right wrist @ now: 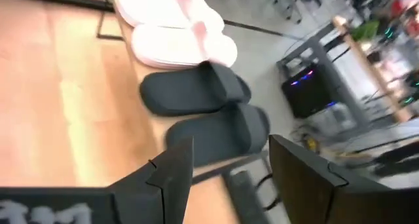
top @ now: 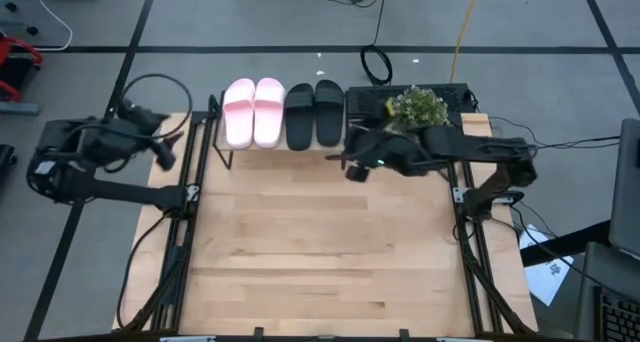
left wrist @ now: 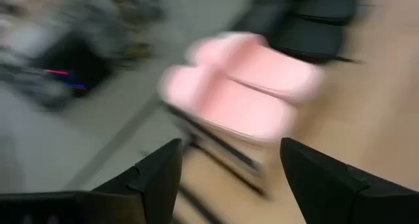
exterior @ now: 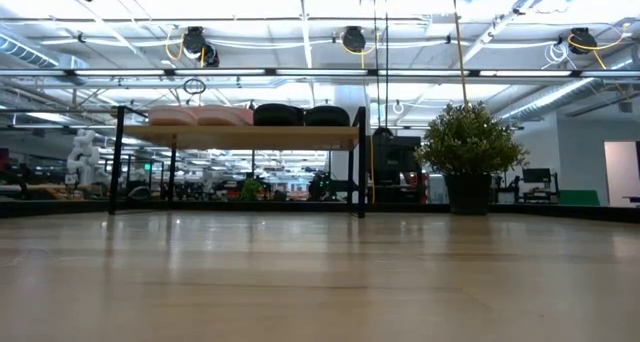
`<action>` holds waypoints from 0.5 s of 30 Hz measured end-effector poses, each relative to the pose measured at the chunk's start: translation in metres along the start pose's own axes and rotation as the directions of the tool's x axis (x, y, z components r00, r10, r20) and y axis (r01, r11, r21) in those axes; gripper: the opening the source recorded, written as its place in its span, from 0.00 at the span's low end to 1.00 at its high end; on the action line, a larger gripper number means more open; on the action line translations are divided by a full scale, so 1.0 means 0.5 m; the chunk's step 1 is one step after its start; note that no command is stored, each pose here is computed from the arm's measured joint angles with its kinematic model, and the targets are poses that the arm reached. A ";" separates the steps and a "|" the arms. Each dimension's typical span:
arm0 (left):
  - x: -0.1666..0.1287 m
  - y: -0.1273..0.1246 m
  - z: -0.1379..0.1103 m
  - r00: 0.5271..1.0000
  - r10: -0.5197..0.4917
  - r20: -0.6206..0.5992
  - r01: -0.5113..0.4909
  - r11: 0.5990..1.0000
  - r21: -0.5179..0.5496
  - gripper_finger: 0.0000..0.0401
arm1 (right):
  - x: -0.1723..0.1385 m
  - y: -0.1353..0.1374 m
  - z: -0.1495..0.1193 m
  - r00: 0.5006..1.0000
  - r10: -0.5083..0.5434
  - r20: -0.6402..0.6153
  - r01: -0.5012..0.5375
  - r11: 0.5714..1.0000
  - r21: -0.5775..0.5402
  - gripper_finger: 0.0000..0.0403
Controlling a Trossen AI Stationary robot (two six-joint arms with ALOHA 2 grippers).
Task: Pick and place slides into the shelf
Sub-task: Return to Home Position
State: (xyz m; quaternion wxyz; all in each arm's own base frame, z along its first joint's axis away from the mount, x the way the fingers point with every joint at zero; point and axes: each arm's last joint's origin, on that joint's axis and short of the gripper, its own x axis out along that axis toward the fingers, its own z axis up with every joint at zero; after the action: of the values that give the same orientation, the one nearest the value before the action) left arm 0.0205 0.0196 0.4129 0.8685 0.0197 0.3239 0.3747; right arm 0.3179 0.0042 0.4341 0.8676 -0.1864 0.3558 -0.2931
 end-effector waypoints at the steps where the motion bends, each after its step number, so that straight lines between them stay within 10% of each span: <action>1: -0.008 0.005 -0.012 0.998 -0.070 -0.003 0.070 0.997 -0.019 0.64 | -0.015 -0.002 -0.005 1.000 0.012 -0.002 -0.012 0.999 0.033 0.47; 6: -0.031 0.020 -0.073 0.943 -0.331 0.022 0.332 0.940 -0.078 0.64 | -0.079 -0.009 -0.057 0.993 0.055 -0.103 -0.046 0.995 0.089 0.47; 15: 0.053 -0.036 -0.197 0.853 -0.519 0.064 0.522 0.844 -0.123 0.64 | -0.106 0.052 -0.212 0.993 0.110 -0.038 -0.097 0.964 0.248 0.47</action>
State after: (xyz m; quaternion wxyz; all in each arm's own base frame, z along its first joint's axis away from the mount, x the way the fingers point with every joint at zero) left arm -0.0113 0.0035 0.3158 0.9413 -0.1226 0.2786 0.1461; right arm 0.2199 0.0458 0.3755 0.8886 -0.0511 0.3483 -0.2939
